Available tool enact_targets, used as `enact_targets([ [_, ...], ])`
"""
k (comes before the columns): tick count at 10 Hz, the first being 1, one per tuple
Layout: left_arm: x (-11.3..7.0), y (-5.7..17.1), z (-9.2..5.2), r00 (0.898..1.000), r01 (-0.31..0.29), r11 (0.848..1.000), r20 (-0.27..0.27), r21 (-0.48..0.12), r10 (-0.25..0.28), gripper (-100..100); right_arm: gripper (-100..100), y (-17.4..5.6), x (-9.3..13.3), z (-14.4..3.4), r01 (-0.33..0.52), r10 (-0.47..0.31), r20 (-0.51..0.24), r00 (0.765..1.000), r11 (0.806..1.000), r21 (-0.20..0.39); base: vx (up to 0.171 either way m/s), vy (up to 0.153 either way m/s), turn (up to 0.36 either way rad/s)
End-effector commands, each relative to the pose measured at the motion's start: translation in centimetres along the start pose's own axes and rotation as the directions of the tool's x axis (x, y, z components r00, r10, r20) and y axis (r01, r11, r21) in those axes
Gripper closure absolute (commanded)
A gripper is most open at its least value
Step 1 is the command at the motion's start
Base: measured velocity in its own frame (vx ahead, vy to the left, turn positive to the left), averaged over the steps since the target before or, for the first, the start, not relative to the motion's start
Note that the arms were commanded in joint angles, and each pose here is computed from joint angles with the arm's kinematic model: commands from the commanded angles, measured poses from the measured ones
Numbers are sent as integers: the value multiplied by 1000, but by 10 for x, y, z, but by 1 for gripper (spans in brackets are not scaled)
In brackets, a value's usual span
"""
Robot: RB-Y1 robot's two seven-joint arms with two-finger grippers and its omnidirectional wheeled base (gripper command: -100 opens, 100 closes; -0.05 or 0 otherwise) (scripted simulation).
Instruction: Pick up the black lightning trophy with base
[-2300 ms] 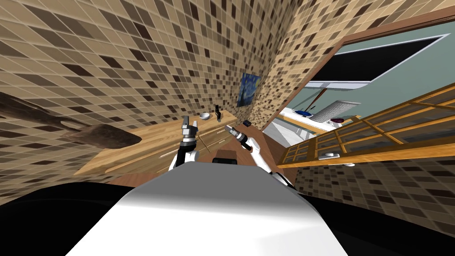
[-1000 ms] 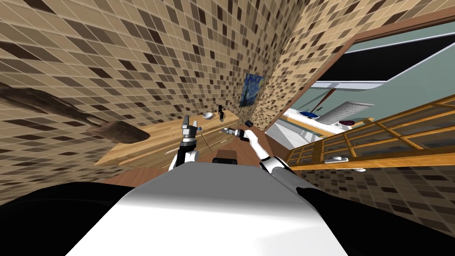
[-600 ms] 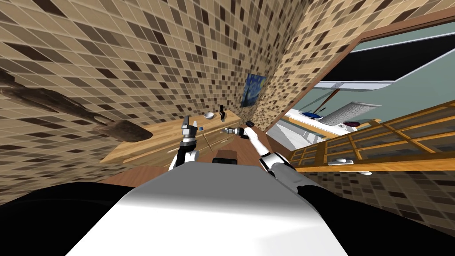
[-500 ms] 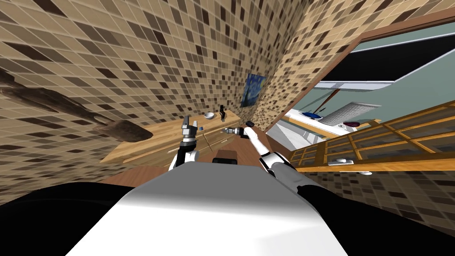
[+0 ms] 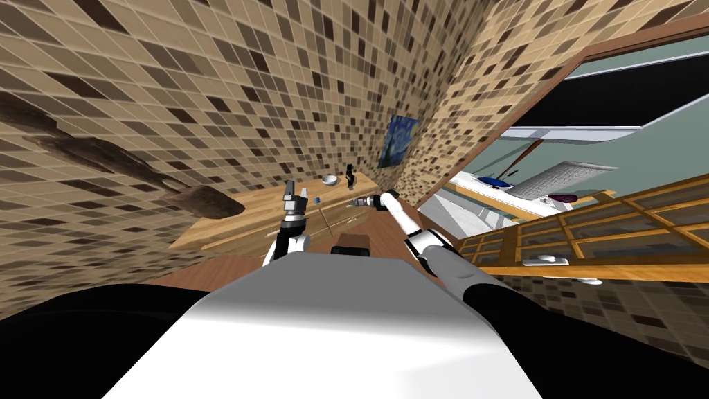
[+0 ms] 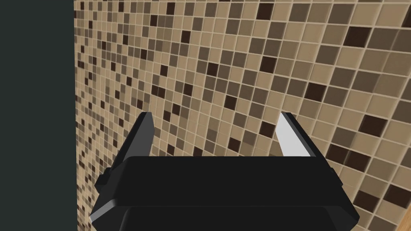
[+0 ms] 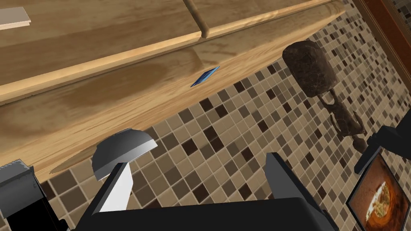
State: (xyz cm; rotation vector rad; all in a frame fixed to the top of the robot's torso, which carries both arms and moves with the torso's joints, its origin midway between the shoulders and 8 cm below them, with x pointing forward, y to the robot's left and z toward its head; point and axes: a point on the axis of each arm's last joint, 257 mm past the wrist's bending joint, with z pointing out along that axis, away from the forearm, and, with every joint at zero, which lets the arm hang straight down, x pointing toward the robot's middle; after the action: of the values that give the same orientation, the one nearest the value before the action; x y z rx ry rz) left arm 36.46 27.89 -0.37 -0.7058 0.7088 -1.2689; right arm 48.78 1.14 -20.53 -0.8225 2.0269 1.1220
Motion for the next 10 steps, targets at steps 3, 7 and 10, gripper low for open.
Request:
enact_targets([
  [3, 0, 0, 0, 1000, 0, 1000, 0, 0, 0, 0, -100, -36, -2, -15, 3, 9, -110, 994, 994, 112, 24, 40, 97],
  [7, 0, 0, 0, 1000, 0, 1000, 0, 0, 0, 0, -100, -64, -8, -28, 15, 21, -168, 986, 977, 215, 24, 37, 64],
  [10, 0, 0, 0, 1000, 0, 1000, 0, 0, 0, 0, -100, -99, -20, -57, 2, 77, -219, 973, 940, 341, 44, 48, 100],
])
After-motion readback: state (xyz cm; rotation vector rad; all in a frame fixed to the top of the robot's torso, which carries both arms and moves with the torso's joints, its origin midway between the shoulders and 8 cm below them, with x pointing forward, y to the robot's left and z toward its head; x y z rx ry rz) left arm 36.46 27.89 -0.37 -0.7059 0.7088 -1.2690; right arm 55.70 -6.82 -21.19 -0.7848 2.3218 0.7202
